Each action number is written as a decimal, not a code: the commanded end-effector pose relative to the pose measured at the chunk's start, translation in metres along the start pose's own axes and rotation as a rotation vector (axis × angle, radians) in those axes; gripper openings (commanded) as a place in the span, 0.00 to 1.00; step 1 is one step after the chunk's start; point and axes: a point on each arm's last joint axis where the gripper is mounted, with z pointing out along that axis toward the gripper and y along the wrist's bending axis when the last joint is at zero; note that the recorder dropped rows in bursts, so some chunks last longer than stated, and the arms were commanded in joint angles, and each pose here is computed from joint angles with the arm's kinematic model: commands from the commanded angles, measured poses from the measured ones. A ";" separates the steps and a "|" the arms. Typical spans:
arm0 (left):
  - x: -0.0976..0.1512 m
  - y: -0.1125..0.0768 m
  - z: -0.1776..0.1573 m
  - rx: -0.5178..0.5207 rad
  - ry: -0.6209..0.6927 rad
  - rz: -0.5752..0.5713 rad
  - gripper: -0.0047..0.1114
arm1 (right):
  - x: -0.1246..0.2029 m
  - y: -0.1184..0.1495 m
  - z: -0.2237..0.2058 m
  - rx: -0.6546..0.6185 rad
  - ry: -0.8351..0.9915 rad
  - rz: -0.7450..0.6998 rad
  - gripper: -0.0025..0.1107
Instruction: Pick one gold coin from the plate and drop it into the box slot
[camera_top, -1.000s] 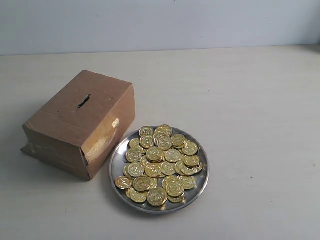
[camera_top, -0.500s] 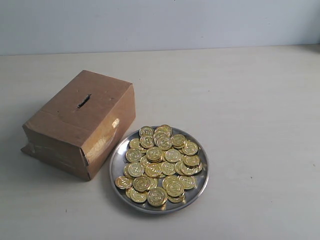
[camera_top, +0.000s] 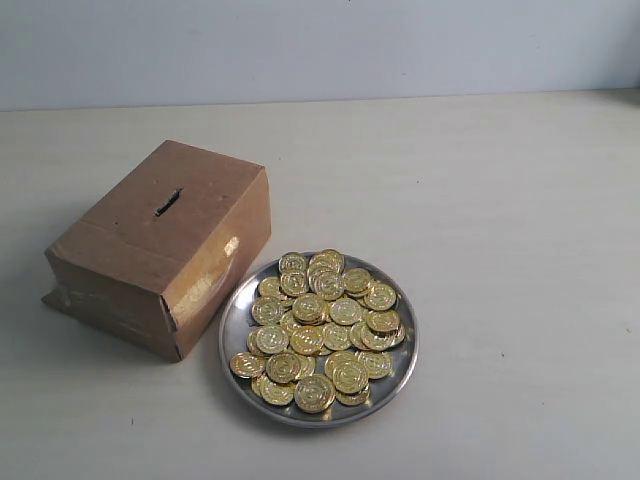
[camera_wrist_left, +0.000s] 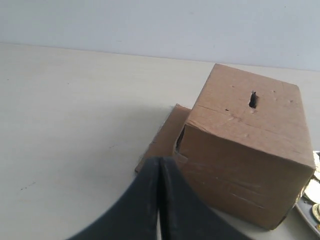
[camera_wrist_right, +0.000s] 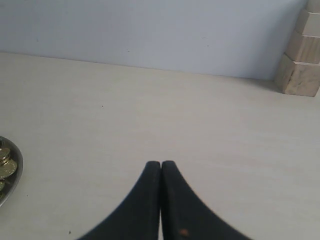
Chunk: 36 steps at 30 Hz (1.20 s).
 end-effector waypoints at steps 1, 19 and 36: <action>-0.001 0.000 0.000 0.005 -0.018 0.018 0.04 | 0.001 0.000 0.000 -0.004 0.000 -0.003 0.02; -0.001 0.000 0.000 0.005 -0.016 0.041 0.04 | 0.001 0.000 0.000 -0.004 0.000 -0.003 0.02; -0.001 0.000 0.000 0.004 -0.016 0.041 0.04 | 0.001 0.009 -0.001 -0.158 -0.014 -0.047 0.02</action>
